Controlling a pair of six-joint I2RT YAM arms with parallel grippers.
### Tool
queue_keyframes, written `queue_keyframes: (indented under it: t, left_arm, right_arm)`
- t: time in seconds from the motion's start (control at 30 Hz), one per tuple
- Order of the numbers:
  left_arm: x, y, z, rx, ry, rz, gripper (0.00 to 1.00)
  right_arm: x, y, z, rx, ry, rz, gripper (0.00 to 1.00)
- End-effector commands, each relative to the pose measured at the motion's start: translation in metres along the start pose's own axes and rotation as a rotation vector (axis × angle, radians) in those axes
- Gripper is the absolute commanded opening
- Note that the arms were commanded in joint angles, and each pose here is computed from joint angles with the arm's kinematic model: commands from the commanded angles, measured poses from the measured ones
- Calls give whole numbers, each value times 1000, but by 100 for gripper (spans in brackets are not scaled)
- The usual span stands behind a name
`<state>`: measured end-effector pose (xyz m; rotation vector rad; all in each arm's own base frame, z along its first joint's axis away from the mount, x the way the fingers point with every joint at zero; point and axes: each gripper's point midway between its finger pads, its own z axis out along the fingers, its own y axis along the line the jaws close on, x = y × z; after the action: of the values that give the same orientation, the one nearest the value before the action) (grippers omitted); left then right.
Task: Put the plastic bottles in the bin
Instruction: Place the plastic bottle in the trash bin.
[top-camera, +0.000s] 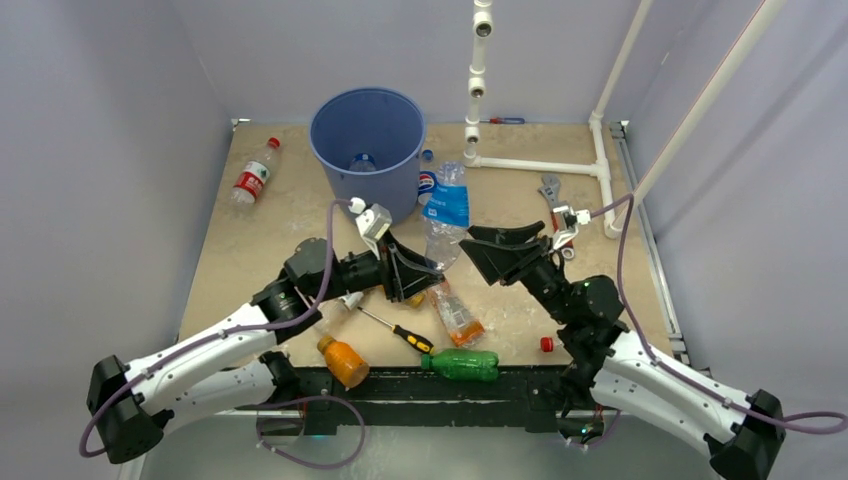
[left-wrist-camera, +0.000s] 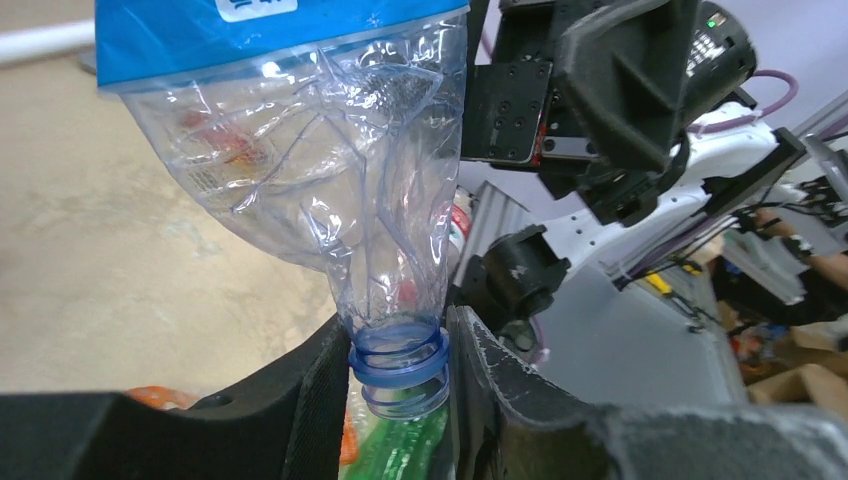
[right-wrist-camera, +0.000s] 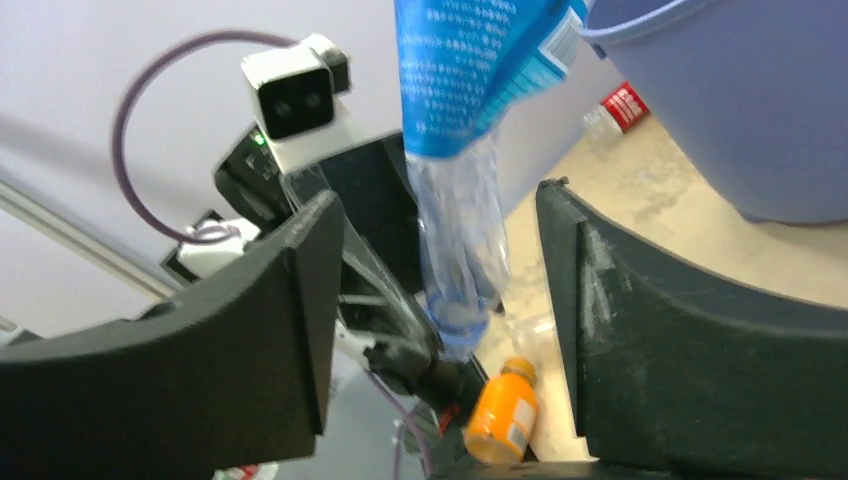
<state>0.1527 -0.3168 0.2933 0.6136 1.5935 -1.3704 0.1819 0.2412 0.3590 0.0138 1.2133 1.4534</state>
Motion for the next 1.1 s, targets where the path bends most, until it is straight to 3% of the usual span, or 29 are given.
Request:
queue_keyframes:
  t: [0.0,0.17,0.33,0.5,1.07]
  left_arm:
    - [-39,-11,-18,-49,-66,165,0]
    - [-45,-9,-35,-104,-14,284,0]
    - [-45,-3,-43,-129,108,470,0]
    - [-38,17,-45,-189,250,590,0]
    - [-58,13,-52,-227,175,647,0]
  right_arm:
    - [-17,16,-3,25,43,-120,79]
    - [-31,18,-21,111,102,-202,98]
    - [-55,42,-15,120,127,-272,99]
    - [-52,57,14,116,247,-287,99]
    - [-51,45,74,196,272,-315,99]
